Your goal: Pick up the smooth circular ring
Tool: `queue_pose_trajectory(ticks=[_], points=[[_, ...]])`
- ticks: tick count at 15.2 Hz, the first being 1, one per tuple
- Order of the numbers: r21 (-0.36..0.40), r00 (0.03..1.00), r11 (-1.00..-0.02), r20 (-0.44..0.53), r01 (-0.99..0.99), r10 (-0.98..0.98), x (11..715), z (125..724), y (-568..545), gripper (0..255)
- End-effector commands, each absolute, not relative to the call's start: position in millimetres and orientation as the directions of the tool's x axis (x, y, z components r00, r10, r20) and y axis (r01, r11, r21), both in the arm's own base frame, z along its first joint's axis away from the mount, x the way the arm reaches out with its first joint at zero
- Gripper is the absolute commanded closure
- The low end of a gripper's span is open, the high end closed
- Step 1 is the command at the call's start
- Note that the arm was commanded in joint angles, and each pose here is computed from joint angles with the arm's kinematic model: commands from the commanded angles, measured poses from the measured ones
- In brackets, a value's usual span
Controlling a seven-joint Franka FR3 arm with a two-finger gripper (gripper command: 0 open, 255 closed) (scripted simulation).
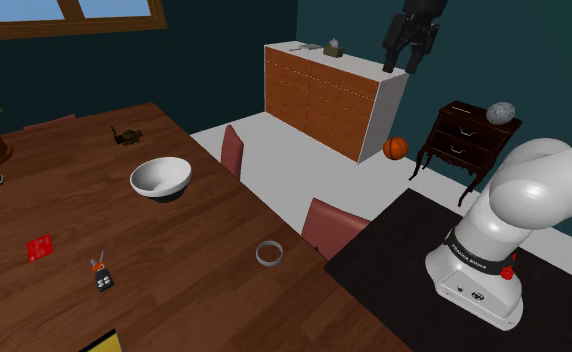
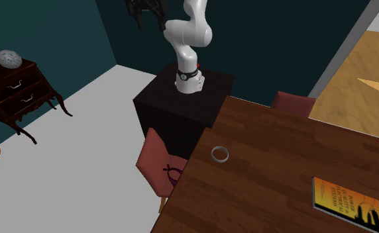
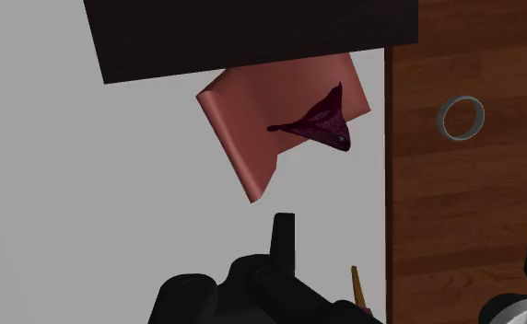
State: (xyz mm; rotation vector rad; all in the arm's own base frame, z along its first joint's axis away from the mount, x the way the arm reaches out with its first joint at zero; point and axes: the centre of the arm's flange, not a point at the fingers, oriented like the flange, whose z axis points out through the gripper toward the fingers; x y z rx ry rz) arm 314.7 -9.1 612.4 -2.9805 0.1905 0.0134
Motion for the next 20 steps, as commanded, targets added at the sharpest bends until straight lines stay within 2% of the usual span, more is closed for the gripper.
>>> queue_pose_trajectory(ticks=[1, 20], points=[[-0.153, 0.992, -0.98, -0.019, -0.127, -0.126, 315, 612, -9, 0], [-0.103, 0.984, -0.983, -0.1, -0.155, -0.145, 369, 410, 139, 0]])
